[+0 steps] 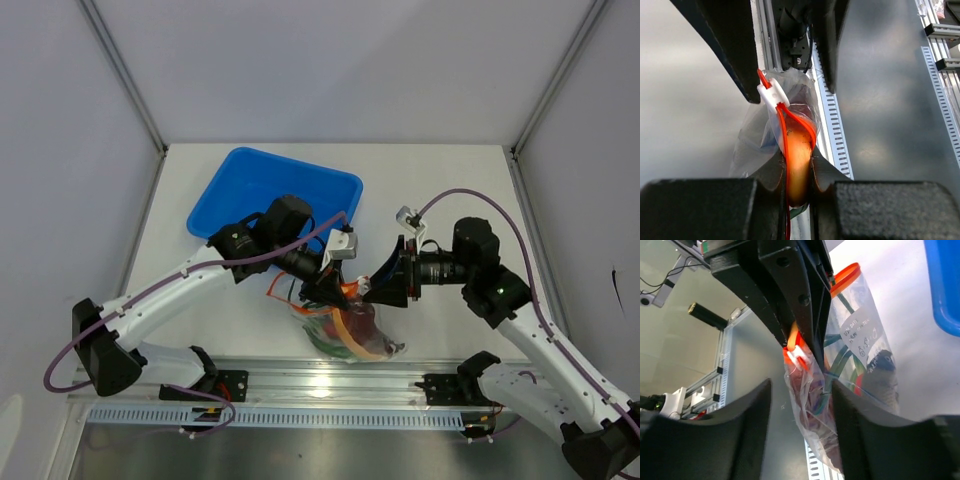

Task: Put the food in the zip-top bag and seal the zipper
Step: Adjust the zipper food storage bag at the center of the board.

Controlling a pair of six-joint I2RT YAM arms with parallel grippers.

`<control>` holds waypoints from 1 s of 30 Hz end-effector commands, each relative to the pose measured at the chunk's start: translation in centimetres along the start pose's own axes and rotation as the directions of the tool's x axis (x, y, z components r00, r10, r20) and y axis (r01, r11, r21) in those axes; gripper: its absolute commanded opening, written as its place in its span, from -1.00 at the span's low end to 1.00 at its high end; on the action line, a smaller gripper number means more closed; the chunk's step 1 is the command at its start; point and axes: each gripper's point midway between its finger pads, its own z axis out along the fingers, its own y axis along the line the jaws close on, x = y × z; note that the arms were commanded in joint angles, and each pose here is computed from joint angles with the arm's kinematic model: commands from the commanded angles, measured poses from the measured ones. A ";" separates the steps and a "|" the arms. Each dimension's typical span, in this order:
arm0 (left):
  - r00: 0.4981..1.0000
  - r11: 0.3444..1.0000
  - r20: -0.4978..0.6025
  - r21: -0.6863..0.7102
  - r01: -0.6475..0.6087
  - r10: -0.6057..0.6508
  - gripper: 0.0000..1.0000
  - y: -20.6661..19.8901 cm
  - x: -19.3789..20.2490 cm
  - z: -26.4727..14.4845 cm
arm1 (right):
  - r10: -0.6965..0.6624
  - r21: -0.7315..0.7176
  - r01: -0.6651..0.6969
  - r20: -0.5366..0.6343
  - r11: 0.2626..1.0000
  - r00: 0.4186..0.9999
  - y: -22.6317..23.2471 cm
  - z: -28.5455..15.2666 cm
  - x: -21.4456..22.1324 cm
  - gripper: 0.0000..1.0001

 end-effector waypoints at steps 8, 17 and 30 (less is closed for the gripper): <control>0.994 0.996 0.078 0.045 -0.075 0.072 -0.99 -1.2 -2.3 -0.4 | -0.023 -0.081 0.023 0.011 0.996 1.000 0.7 1.0 -0.5 -0.26; 0.993 0.996 0.089 0.038 -0.081 0.077 -0.99 -1.3 -2.7 -0.5 | -0.016 -0.103 0.015 -0.007 0.995 1.000 0.8 1.9 0.0 -1.00; 0.947 0.905 0.289 -0.426 -0.002 0.139 0.99 3.4 -3.4 -3.9 | -0.153 0.203 0.148 0.012 0.968 0.988 -1.9 1.4 0.2 -1.00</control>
